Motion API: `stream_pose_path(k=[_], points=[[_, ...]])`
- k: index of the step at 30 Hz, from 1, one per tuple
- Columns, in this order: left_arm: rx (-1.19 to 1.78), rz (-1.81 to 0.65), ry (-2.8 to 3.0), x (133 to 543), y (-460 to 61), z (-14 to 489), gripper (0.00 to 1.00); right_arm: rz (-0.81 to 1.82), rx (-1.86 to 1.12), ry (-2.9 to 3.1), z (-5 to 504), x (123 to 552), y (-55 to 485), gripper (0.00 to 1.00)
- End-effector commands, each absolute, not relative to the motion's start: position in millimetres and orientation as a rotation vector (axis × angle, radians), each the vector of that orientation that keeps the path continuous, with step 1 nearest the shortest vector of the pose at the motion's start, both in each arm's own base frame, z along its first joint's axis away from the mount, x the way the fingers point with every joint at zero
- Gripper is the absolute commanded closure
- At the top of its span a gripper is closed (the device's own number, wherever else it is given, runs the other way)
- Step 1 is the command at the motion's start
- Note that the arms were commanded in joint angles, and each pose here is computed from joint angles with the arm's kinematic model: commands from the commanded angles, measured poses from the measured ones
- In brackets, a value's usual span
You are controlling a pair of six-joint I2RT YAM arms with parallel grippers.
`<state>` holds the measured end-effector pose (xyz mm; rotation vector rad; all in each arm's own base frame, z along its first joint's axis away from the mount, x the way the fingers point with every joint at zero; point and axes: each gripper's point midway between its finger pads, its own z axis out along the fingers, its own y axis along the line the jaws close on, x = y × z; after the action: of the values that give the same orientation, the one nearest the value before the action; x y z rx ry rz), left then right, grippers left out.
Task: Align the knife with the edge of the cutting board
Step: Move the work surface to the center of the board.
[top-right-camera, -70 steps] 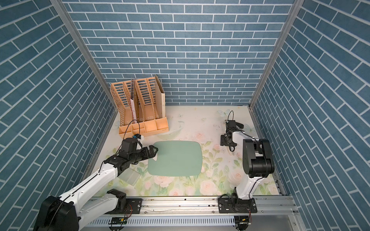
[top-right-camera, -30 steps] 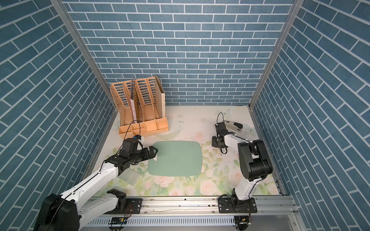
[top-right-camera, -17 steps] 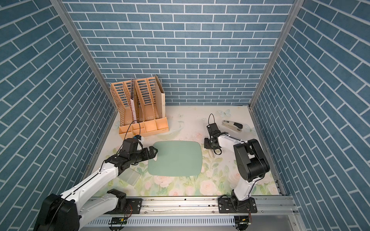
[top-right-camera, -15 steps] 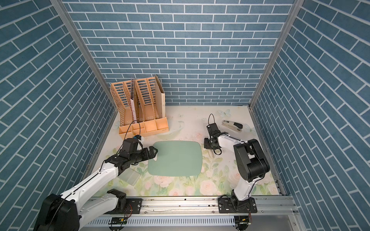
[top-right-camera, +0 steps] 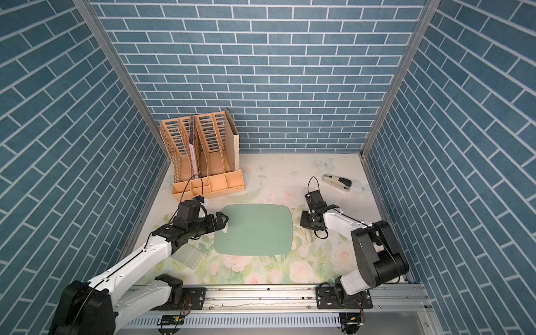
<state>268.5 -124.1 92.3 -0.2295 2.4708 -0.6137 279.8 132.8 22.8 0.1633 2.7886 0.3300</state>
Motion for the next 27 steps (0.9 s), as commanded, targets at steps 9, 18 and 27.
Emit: stream_pose_path(k=[9, 18, 27], points=[[-0.241, -0.583, 2.474, 267.9, -119.3, 92.0, 0.0, -0.01, 0.528, 2.713, 31.2, 257.2, 66.7, 1.0], [-0.244, -0.574, 2.487, 268.4, -118.9, 88.2, 0.0, 0.231, 0.494, 2.669, 42.2, 259.6, 91.0, 1.0], [-0.24, -0.577, 2.496, 267.7, -119.7, 85.2, 0.01, 0.476, 0.402, 2.635, 73.1, 264.3, 153.8, 1.0]])
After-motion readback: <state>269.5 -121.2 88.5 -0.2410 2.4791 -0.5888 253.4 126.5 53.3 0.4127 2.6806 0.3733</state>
